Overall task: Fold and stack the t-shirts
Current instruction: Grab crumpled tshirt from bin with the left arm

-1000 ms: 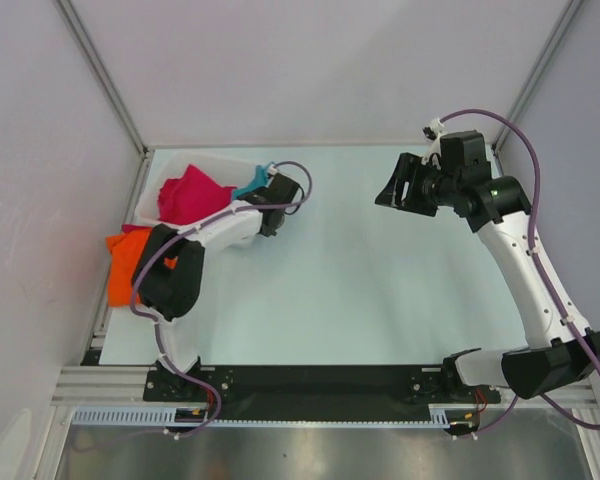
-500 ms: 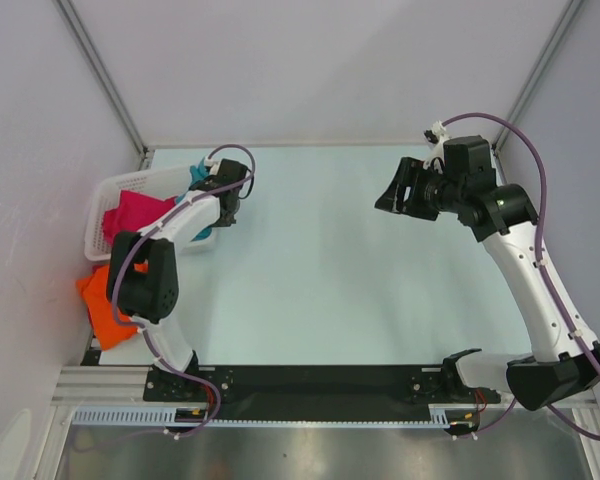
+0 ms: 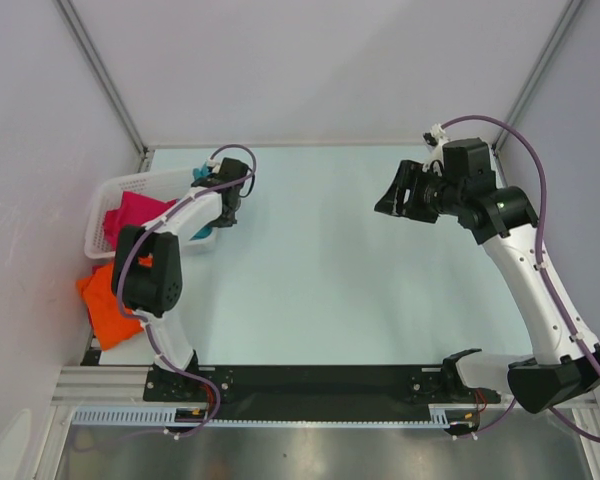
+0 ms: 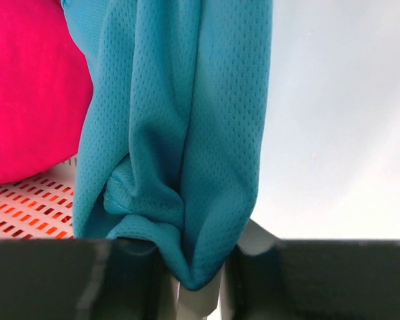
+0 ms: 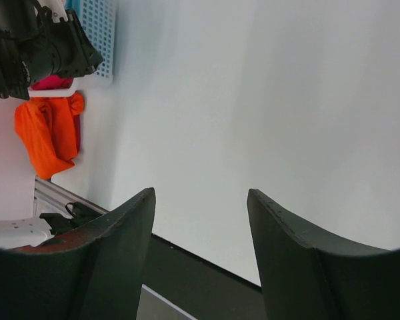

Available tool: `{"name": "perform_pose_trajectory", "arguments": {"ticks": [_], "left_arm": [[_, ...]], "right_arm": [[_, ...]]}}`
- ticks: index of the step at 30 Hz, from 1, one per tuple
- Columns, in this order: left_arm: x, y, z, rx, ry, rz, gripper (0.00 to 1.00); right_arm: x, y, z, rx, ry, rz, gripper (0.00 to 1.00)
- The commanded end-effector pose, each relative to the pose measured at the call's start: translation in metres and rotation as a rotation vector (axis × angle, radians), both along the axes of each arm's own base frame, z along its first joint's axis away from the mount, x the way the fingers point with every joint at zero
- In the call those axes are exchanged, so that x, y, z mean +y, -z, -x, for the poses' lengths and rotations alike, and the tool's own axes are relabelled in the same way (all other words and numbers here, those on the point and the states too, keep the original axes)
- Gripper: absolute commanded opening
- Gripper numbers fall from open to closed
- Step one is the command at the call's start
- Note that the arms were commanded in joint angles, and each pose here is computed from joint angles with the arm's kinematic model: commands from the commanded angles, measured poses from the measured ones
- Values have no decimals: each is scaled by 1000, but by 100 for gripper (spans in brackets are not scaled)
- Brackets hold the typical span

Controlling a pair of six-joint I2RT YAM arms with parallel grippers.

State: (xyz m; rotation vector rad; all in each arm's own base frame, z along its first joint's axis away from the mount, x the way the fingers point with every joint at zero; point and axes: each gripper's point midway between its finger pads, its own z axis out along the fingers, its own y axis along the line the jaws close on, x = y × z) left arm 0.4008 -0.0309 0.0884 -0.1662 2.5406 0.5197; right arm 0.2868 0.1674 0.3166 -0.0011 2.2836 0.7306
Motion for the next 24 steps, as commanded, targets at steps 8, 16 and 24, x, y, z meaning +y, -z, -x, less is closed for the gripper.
{"name": "perform_pose_trajectory", "arguments": {"ticks": [8,16,24], "left_arm": [[12,-32,-2,-122,-96,2,81],[1,-122,-2,-410,-39,-31,89],[-63,-151,38,-523,176,133,99]], "right_arm": [[14,10,2,7,-34,-20,61],[21,27,1,34,-57,-17,59],[28,38,0,47,-73,-12,57]]}}
